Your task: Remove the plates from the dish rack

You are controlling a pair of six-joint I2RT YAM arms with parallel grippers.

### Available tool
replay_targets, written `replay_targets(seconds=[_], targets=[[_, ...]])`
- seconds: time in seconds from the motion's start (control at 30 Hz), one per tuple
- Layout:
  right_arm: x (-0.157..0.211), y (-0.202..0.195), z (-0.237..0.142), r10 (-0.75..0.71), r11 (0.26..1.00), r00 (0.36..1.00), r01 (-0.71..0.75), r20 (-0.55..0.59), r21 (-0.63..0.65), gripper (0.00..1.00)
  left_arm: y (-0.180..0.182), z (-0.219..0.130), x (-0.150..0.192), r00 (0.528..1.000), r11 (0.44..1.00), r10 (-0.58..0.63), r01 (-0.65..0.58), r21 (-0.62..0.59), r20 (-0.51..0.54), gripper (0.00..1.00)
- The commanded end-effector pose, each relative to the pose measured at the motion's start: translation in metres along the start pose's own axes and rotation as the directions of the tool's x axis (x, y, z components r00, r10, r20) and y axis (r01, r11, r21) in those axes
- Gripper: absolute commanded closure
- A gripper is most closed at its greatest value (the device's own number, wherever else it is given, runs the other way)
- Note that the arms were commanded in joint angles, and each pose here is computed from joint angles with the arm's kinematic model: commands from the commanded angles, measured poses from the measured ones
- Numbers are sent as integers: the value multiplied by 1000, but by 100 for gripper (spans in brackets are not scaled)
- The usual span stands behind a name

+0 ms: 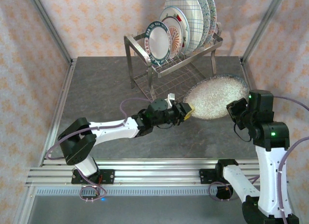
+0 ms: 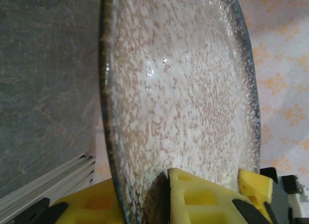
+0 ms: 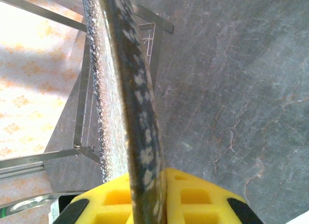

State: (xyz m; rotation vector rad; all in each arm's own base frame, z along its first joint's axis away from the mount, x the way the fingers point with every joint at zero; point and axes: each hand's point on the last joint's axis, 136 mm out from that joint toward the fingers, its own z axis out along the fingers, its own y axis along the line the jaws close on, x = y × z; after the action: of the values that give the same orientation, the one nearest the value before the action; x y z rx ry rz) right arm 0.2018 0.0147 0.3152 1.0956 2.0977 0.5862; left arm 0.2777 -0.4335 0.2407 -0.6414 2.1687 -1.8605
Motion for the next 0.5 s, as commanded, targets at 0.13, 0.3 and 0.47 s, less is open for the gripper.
replay_targets(seconds=[0.13, 0.3, 0.47], targets=[[-15, 49, -19, 25, 970, 998, -9, 61, -245, 100, -23, -2, 1, 999, 997, 45, -44, 68, -12, 94], [-9, 40, -13, -2, 980, 999, 10, 37, -199, 99, -29, -8, 0, 998, 994, 58, -57, 95, -8, 100], [-5, 28, -8, -44, 993, 999, 44, 7, -112, 58, -43, -18, -5, 997, 983, 74, -77, 167, 21, 100]])
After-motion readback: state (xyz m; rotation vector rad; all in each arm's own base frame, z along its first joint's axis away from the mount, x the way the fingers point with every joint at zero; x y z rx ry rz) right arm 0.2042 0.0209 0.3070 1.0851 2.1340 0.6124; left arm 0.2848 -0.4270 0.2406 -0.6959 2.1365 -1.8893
